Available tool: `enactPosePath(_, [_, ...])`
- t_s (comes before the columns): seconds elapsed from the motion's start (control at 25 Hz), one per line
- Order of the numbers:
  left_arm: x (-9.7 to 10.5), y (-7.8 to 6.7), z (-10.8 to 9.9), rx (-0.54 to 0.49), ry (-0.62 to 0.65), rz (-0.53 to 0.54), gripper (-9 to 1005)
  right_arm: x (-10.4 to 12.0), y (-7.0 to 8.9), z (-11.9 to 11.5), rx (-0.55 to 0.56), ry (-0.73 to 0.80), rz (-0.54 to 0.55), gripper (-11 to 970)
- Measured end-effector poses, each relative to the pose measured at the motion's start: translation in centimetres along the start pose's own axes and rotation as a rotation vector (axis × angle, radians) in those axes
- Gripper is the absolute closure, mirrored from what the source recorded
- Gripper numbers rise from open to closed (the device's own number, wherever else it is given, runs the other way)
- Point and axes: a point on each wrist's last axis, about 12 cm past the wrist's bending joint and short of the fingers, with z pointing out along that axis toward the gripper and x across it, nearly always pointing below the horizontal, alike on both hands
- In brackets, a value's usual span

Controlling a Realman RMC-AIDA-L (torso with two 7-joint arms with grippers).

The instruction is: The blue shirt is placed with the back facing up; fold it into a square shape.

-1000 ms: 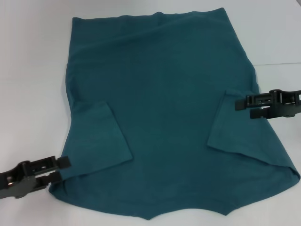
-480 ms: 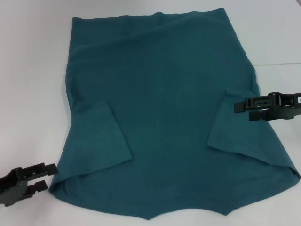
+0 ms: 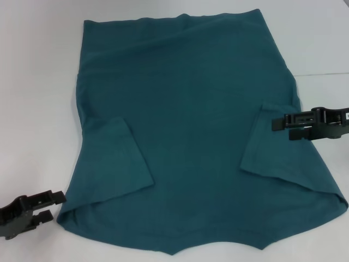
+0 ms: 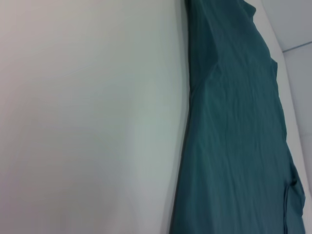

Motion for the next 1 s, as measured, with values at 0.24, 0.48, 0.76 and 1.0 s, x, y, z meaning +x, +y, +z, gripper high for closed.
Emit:
enactPosePath(0.24, [-0.1,0.1,0.2,-0.014,-0.007,0.014,277,0.0,0.0,0.0,0.002,-0.002,-0.003,85])
enactPosePath(0.48, [0.1,0.3,0.3,-0.018,-0.008,0.015,278,0.0,-0.1,0.0,0.002,-0.003,-0.002,89])
enactPosePath(0.76, [0.4,0.4,0.8,-0.030,0.013,0.014,279,0.0,-0.1,-0.1,0.000,-0.008,0.001,94])
enactPosePath(1.0, [0.7,0.1,1.4,-0.019,0.036,0.016,280,0.0,-0.1,-0.1,0.000,-0.010,0.002,98])
